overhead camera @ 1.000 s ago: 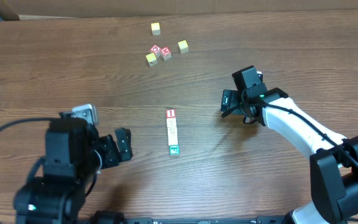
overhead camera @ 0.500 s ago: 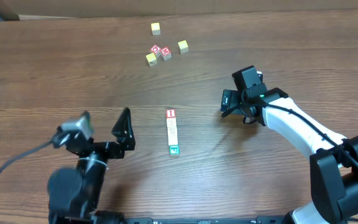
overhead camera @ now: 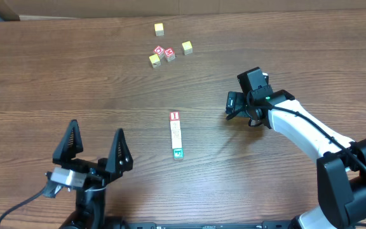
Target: Flip 5 blocks
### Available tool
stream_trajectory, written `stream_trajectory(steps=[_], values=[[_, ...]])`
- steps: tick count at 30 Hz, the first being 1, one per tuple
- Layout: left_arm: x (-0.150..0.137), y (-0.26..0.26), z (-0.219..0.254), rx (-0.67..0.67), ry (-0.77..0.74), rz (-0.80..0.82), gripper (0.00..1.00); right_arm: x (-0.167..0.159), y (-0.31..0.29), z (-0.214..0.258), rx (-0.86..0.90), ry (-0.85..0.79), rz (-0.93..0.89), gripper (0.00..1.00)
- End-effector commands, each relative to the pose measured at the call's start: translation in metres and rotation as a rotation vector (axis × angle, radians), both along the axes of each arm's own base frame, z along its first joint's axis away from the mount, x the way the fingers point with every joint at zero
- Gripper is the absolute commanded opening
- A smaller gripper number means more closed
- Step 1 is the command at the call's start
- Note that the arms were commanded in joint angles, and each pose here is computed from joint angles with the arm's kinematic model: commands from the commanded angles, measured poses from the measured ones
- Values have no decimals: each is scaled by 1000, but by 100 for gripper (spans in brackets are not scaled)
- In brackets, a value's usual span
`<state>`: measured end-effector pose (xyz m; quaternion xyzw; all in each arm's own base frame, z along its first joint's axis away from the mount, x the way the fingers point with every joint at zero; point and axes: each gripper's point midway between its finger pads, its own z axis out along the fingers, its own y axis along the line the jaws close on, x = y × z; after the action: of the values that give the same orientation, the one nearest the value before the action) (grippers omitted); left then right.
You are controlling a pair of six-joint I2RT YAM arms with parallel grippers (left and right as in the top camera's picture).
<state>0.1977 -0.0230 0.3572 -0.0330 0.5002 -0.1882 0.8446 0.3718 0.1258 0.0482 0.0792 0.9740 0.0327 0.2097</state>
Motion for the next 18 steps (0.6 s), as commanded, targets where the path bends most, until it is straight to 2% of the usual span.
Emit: stream_trajectory(steps=[1, 9, 18], values=[[-7, -3, -4, 26, -34, -7, 100, 8, 1, 17, 8, -49, -3, 100], [-3, -2, -19, 26, -79, -1, 100, 9, 1, 17, 8, -49, -3, 100], [17, 0, -64, 22, 16, 9, 100, 9, 1, 17, 8, -49, -3, 100]])
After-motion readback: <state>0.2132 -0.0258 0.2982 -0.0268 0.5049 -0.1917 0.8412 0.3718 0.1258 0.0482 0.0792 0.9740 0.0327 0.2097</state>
